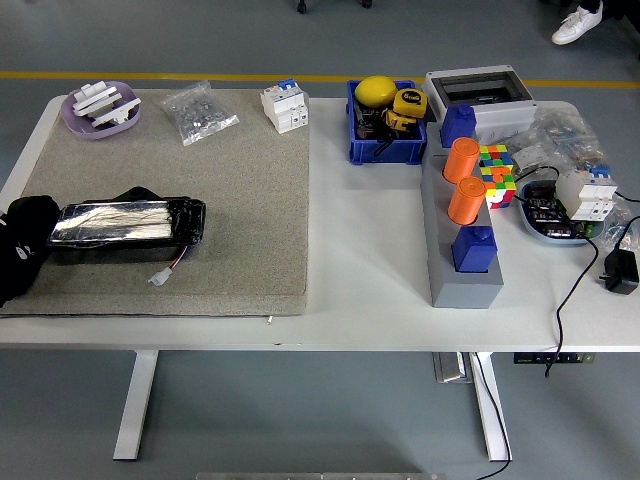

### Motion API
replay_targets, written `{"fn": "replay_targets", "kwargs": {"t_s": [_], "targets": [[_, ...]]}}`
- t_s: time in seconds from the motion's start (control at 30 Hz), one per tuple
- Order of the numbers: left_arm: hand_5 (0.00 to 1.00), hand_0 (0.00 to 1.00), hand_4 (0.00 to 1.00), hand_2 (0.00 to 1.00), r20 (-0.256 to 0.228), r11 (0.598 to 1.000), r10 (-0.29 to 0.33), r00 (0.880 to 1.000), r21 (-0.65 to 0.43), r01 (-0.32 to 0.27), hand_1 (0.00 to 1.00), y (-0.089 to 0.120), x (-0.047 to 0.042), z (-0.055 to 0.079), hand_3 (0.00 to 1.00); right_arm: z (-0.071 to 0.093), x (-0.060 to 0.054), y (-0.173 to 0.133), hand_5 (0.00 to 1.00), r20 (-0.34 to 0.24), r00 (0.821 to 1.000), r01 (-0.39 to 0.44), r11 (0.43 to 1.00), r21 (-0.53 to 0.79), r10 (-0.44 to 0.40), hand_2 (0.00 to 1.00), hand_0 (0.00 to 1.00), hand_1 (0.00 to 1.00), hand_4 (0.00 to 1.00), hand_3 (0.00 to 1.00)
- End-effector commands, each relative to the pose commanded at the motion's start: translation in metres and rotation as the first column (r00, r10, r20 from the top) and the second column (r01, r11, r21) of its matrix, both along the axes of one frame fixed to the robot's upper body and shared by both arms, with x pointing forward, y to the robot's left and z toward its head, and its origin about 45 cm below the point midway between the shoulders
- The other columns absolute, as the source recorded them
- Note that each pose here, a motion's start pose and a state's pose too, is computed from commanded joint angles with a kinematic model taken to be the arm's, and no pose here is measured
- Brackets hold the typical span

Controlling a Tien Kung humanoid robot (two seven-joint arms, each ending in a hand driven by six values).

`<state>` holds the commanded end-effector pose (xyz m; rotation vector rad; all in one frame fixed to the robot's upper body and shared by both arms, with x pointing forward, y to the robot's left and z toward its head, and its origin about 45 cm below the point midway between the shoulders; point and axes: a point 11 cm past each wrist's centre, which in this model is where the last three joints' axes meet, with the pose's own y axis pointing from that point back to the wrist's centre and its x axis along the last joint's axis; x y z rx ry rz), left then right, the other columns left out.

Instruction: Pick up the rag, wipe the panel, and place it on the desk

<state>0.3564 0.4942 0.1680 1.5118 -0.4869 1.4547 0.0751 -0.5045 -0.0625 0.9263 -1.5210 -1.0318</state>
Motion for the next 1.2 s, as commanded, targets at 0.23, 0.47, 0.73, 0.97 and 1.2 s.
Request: {"fn": "replay_targets", "kwargs": {"t_s": [0.23, 0.47, 0.73, 0.97, 1.2], "targets": [[0.3, 0.588, 0.906, 0.771, 0.009, 1.0, -0.006, 1.0, -0.005, 0.006, 0.725, 0.001, -0.0005, 0.007, 0.793, -0.001, -0.002, 0.0, 0.462, -0.005, 1.0, -0.001, 1.0, 0.0, 0.001, 0.699, 0.674, 0.671, 0.998, 0.645], [0.357, 0.588, 0.923, 0.772, 0.061, 0.998, -0.001, 0.998, -0.066, 0.005, 0.72, 0.001, -0.0004, 0.021, 0.795, -0.001, -0.004, -0.001, 0.461, -0.01, 1.0, -0.001, 1.0, -0.001, 0.001, 0.7, 0.675, 0.67, 0.998, 0.644], [0.314, 0.513, 0.899, 0.708, 0.186, 0.988, 0.048, 0.981, -0.154, -0.019, 0.644, 0.008, -0.0006, 0.049, 0.719, -0.001, -0.004, 0.0, 0.457, -0.009, 1.0, -0.003, 1.0, 0.0, 0.003, 0.7, 0.675, 0.669, 0.998, 0.641], [0.308, 0.469, 0.79, 0.622, 0.292, 0.962, 0.126, 0.948, -0.268, -0.045, 0.603, 0.016, -0.0073, 0.051, 0.616, -0.001, -0.005, 0.001, 0.456, -0.014, 1.0, -0.01, 1.0, 0.001, 0.01, 0.7, 0.675, 0.668, 0.998, 0.64], [0.293, 0.445, 0.726, 0.59, 0.379, 0.872, 0.242, 0.893, -0.488, -0.03, 0.58, 0.01, -0.01, 0.041, 0.592, -0.002, -0.005, 0.002, 0.456, -0.018, 1.0, -0.017, 1.0, 0.002, 0.017, 0.7, 0.675, 0.668, 0.998, 0.64]]}}
